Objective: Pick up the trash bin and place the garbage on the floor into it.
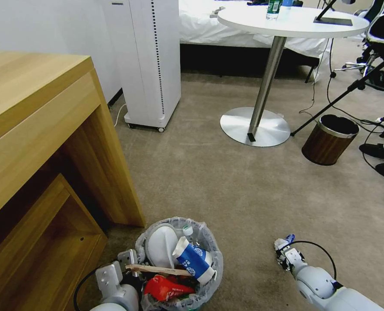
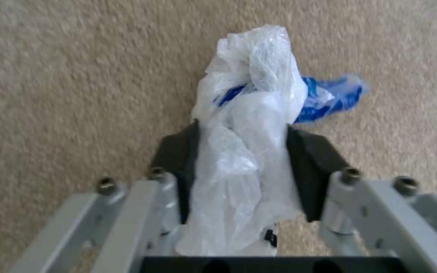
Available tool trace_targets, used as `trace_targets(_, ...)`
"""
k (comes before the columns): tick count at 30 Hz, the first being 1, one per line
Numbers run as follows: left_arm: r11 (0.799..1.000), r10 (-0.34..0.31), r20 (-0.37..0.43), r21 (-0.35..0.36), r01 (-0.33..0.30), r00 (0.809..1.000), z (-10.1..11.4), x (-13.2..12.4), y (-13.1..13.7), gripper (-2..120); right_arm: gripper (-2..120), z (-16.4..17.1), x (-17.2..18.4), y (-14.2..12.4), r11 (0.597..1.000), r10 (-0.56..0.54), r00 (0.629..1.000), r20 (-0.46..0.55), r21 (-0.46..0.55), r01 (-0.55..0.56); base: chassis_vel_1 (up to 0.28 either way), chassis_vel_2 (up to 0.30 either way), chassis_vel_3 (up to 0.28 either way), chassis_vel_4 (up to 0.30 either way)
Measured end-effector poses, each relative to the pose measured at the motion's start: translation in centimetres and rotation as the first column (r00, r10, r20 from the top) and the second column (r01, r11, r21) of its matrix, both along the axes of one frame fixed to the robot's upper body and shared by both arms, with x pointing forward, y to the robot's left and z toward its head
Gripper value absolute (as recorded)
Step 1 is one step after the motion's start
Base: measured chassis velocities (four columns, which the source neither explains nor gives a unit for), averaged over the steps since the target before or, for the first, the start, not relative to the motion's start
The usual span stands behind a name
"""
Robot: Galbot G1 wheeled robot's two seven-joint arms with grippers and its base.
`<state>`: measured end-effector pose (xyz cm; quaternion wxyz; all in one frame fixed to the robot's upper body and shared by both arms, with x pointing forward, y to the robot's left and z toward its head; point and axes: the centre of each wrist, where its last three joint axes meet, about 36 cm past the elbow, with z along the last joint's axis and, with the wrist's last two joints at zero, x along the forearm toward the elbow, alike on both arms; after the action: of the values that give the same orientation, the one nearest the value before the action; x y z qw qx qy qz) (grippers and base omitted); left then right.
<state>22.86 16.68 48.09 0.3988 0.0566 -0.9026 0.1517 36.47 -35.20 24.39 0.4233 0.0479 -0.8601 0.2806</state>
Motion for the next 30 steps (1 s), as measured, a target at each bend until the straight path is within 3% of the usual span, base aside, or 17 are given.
trace_targets(11,1.0,-0.003,-0.009,0.006,0.003,1.0,-0.5,-0.1,-0.2,0,0,-0.1,0.3,0.4,1.0,0.004,1.0,0.012,0.019,-0.004,0.0,0.0,0.0,0.0)
trace_targets(14,1.0,-0.002,-0.007,0.002,0.002,1.0,-0.4,0.0,-0.1,0,0,0.3,0.6,0.4,0.999,-0.003,1.0,0.024,0.033,0.003,0.0,0.0,0.0,0.0)
trace_targets(20,1.0,-0.002,-0.003,-0.008,0.002,1.0,-0.2,0.2,-0.1,0,0,5.2,2.4,0.8,0.991,0.005,0.99,0.144,0.129,-0.024,0.0,0.0,0.0,0.0)
trace_targets(23,1.0,0.0,-0.002,-0.011,0.0,1.0,-0.2,0.2,-0.1,0,0,11.4,4.2,2.2,0.954,0.077,0.933,0.351,0.248,-0.171,0.0,0.0,0.0,0.0)
trace_targets(24,1.0,0.0,-0.002,-0.011,0.0,1.0,-0.2,0.2,-0.1,0,0,11.4,4.2,2.2,0.954,0.077,0.933,0.351,0.248,-0.171,0.0,0.0,0.0,0.0)
trace_targets(27,1.0,0.002,-0.008,-0.009,-0.002,1.0,-0.1,0.2,-0.1,0,0,17.4,4.6,3.9,0.808,0.198,0.78,0.593,0.351,-0.472,0.0,0.0,0.0,0.0)
trace_targets(28,1.0,0.002,-0.008,-0.009,-0.002,1.0,-0.1,0.2,-0.1,0,0,17.4,4.6,3.9,0.808,0.198,0.78,0.593,0.351,-0.472,0.0,0.0,0.0,0.0)
trace_targets(29,1.0,0.001,-0.012,-0.008,-0.001,1.0,-0.2,0.2,-0.2,0,0,18.7,4.3,4.7,0.752,0.225,0.745,0.628,0.374,-0.543,0.0,0.0,0.0,0.0)
trace_targets(30,1.0,-0.003,-0.02,-0.009,0.003,1.0,-0.4,0.3,-0.3,0,0,20.3,3.3,6.3,0.665,0.261,0.706,0.659,0.407,-0.626,0.0,0.0,0.0,0.0)
